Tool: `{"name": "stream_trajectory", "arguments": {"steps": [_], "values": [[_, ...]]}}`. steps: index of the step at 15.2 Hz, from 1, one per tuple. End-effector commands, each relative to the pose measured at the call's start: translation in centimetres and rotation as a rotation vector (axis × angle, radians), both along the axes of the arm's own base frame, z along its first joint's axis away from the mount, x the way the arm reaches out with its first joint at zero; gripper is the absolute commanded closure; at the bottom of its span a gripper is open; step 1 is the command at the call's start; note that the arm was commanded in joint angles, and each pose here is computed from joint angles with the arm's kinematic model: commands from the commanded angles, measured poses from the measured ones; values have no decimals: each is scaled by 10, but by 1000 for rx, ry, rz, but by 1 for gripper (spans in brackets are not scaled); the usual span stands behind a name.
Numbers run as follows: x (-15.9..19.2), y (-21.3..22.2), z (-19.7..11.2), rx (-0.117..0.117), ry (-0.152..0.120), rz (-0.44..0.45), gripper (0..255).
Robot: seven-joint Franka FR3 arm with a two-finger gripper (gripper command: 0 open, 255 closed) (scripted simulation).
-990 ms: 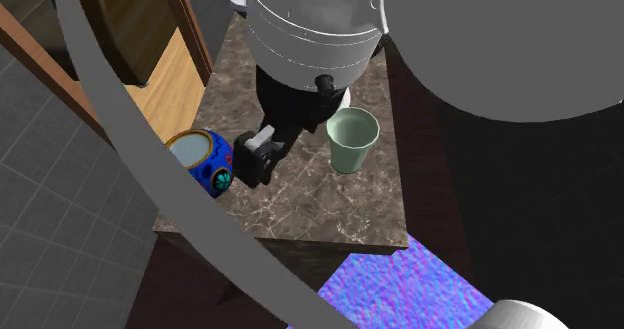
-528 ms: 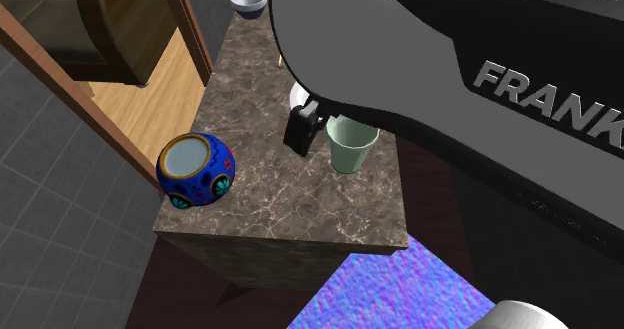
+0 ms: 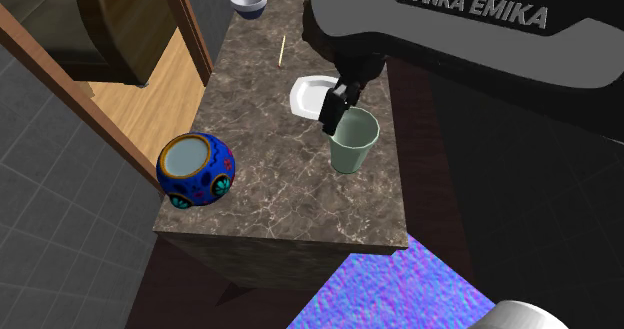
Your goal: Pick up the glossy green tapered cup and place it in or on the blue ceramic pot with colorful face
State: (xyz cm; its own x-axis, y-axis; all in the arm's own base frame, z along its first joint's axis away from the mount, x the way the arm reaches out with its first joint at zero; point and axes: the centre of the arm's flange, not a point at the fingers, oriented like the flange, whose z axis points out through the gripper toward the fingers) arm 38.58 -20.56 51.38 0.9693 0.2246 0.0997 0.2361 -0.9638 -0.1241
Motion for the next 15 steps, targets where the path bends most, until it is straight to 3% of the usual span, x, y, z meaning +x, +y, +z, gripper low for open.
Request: {"name": "stream_trajectory", "arguments": {"steps": [1, 12, 15], "values": [[7, -22, -18, 9, 16, 14, 0], [52, -139, -107, 60, 101, 80, 0], [51, -136, -122, 60, 101, 80, 0]]}}
